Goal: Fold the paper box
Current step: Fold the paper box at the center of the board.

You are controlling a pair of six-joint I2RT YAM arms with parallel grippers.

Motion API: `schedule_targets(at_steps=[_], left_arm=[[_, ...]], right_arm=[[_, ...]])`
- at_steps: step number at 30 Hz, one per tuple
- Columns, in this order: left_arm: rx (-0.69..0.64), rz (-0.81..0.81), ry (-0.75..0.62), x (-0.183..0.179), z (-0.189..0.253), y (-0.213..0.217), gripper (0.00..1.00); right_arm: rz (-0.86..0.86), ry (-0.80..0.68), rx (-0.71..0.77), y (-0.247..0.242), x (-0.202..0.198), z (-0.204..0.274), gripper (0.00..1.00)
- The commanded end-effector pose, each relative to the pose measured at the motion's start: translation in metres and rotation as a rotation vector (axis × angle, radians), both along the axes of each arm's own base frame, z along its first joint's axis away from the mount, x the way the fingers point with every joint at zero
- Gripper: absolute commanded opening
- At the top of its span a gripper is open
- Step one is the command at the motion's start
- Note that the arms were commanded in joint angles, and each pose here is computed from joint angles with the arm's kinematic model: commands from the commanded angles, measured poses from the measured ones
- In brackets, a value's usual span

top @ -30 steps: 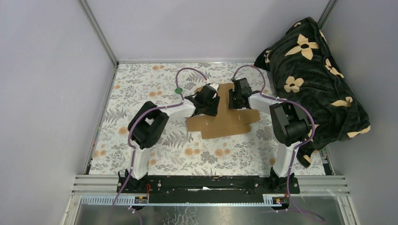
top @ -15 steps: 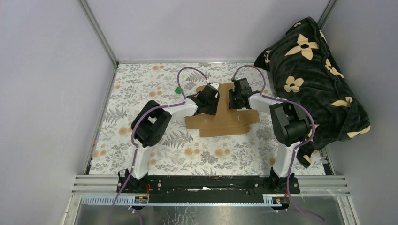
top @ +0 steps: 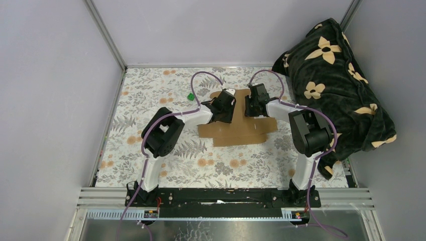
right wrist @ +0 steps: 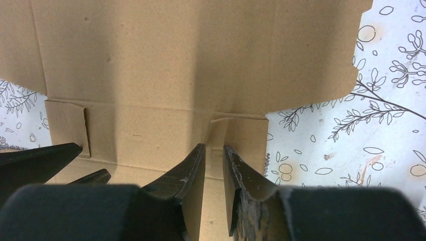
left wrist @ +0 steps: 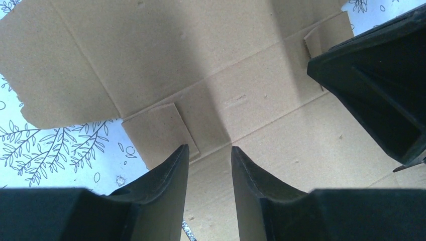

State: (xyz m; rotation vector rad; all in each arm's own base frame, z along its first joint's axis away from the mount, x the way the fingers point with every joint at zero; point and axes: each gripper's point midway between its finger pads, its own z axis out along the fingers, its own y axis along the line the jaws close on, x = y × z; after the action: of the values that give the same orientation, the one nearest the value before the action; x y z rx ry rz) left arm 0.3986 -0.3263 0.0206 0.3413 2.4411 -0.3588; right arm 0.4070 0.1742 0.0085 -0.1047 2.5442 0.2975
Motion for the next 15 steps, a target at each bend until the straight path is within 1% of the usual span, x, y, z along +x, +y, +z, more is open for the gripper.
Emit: schedule_targets(at_steps=[1, 7, 9, 15], left_arm=[[0.070, 0.022, 0.070, -0.003, -0.022, 0.021, 0.43], [0.053, 0.033, 0.070, 0.006, -0.017, 0.027, 0.43], [0.048, 0.034, 0.069, 0.008, -0.016, 0.027, 0.43], [0.031, 0.029, 0.069, 0.014, -0.014, 0.025, 0.43]], right_arm=[[0.003, 0.383, -0.161, -0.032, -0.097, -0.060, 0.28], [-0.018, 0.370, -0.189, -0.034, -0.087, -0.050, 0.29], [-0.017, 0.370, -0.190, -0.033, -0.084, -0.049, 0.33], [-0.008, 0.372, -0.189, -0.028, -0.073, -0.052, 0.35]])
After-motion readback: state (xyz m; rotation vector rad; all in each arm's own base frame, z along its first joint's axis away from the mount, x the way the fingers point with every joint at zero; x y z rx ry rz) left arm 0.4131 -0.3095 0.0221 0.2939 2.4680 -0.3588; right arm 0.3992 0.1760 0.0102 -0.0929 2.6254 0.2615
